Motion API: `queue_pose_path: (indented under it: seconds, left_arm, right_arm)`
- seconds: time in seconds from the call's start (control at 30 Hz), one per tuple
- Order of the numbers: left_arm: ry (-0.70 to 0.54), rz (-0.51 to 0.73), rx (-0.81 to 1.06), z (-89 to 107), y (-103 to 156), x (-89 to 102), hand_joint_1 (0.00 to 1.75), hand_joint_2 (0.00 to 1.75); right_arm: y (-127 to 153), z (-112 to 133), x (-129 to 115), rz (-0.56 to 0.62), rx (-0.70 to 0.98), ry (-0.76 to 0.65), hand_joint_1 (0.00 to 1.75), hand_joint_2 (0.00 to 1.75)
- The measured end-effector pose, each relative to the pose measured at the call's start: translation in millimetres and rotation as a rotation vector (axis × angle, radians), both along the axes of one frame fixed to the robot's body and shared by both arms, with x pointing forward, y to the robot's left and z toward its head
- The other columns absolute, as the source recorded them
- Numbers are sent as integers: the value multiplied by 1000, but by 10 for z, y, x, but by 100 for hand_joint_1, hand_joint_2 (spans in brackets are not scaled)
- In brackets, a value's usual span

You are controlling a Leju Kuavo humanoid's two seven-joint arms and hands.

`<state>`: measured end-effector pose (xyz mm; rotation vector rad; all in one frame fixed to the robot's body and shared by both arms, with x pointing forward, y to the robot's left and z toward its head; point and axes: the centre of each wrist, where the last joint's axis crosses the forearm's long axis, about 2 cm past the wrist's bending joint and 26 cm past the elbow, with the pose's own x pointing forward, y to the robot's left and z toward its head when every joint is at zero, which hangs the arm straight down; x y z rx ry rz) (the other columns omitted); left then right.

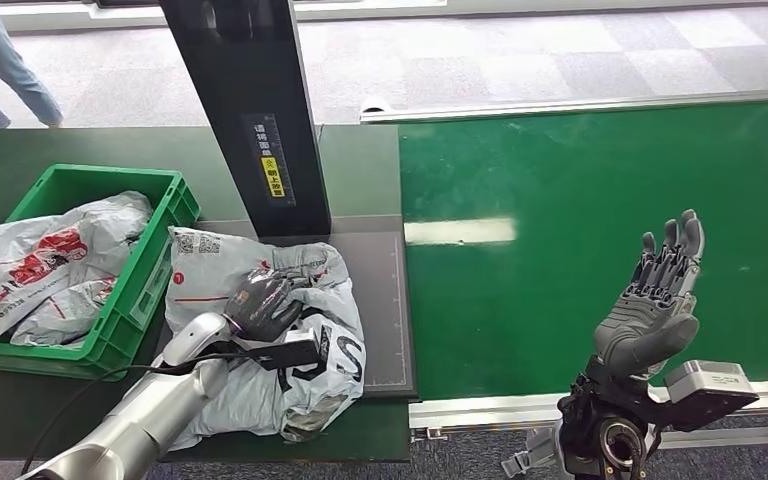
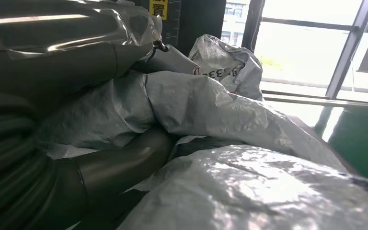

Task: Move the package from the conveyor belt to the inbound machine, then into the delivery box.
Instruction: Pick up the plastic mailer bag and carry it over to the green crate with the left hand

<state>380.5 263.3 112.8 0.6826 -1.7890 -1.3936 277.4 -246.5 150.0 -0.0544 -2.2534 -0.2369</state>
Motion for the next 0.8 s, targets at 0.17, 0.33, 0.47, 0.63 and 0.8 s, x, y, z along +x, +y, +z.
queue_pose_path:
  seconds: [0.17,0.33,0.47,0.63,0.8]
  left_arm:
    - [-23,-19,-7,26,-19,-58,175,175]
    - [-31,-24,-10,29,-17,-88,175,175]
    - [-34,-26,-11,30,-15,-98,175,175]
    - [-86,-51,-83,53,-31,-146,175,175]
    - [-336,-121,-295,514,-156,-321,175,175]
  right_arm:
    - [-6,-1,0,-4,2,1,0,0]
    - [-11,-2,0,-7,3,2,0,0]
    - [-10,-2,0,-8,5,2,0,0]
    - [-15,-5,-3,-13,6,4,0,0]
    - [-59,-37,-50,-44,2,14,0,0]
